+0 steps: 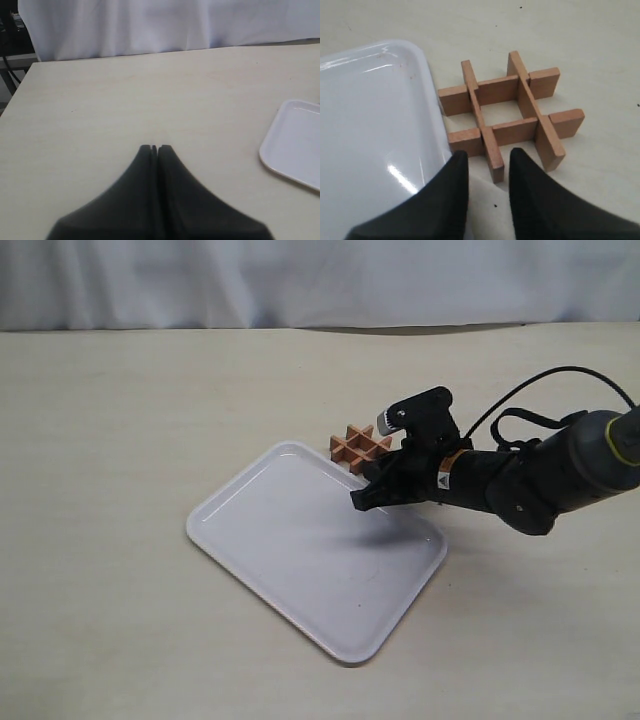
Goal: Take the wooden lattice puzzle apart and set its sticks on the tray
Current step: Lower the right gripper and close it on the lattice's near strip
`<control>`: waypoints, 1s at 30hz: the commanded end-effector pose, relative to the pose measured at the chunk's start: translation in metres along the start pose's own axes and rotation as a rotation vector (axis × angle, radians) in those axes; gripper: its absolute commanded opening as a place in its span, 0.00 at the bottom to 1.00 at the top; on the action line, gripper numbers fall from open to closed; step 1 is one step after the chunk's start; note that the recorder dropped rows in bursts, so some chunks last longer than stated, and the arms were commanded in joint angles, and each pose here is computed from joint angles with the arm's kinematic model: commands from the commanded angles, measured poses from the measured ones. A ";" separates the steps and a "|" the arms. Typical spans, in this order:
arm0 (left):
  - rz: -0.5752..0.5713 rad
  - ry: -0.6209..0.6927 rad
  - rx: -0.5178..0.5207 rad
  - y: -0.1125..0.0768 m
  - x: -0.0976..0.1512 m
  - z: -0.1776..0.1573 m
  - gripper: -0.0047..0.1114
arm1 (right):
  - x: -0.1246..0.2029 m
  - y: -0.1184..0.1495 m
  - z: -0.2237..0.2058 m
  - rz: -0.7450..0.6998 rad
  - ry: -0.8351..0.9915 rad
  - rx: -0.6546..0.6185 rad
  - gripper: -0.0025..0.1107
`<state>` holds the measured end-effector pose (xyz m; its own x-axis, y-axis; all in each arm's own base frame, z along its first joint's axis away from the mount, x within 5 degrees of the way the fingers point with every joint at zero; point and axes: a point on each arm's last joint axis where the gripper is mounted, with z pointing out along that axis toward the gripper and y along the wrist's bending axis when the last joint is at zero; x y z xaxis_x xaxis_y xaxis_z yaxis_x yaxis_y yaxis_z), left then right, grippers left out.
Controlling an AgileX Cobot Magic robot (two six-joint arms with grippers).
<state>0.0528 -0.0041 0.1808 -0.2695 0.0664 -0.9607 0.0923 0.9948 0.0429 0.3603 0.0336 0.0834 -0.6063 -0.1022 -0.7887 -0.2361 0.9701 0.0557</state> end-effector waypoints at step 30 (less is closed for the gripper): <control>0.002 -0.012 0.007 0.000 -0.001 0.000 0.04 | -0.032 0.011 -0.050 -0.040 -0.245 -0.025 0.06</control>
<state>0.0528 -0.0041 0.1808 -0.2695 0.0664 -0.9607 0.0923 0.9948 0.0429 0.3423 0.0364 0.1298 -0.4286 -0.0789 -0.9001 -0.2725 0.9611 0.0455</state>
